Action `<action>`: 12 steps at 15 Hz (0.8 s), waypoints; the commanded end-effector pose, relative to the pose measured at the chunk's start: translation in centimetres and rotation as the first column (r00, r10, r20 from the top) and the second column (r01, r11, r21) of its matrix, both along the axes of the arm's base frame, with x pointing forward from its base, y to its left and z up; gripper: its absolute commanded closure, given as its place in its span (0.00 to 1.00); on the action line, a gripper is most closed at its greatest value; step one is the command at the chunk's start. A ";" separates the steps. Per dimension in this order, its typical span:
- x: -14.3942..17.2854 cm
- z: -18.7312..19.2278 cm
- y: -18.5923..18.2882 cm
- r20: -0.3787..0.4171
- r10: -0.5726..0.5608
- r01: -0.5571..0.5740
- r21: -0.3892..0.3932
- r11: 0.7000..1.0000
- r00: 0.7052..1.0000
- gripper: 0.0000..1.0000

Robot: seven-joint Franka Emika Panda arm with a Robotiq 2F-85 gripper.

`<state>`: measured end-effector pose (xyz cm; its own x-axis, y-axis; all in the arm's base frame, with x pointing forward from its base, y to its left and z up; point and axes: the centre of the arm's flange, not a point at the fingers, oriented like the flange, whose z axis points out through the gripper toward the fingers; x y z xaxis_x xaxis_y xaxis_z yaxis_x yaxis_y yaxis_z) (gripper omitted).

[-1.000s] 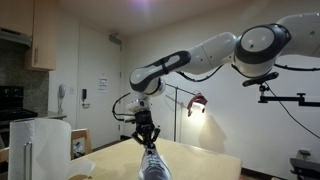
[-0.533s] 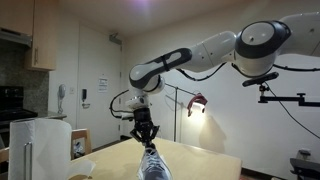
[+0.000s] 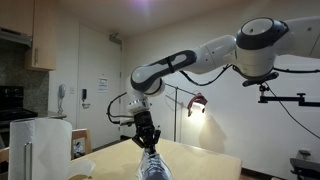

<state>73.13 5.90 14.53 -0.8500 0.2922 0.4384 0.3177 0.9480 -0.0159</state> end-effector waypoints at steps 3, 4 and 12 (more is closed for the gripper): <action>-3.4 1.4 1.0 -0.003 0.127 -0.127 -0.012 0.992 0.992 1.00; -3.6 1.6 1.2 -0.006 0.150 -0.150 -0.008 0.989 0.989 1.00; -6.2 5.1 1.0 0.063 0.226 -0.229 0.051 0.972 0.972 1.00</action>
<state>69.52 8.20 17.37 -0.9013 0.0847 0.4248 0.1109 0.9931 0.0373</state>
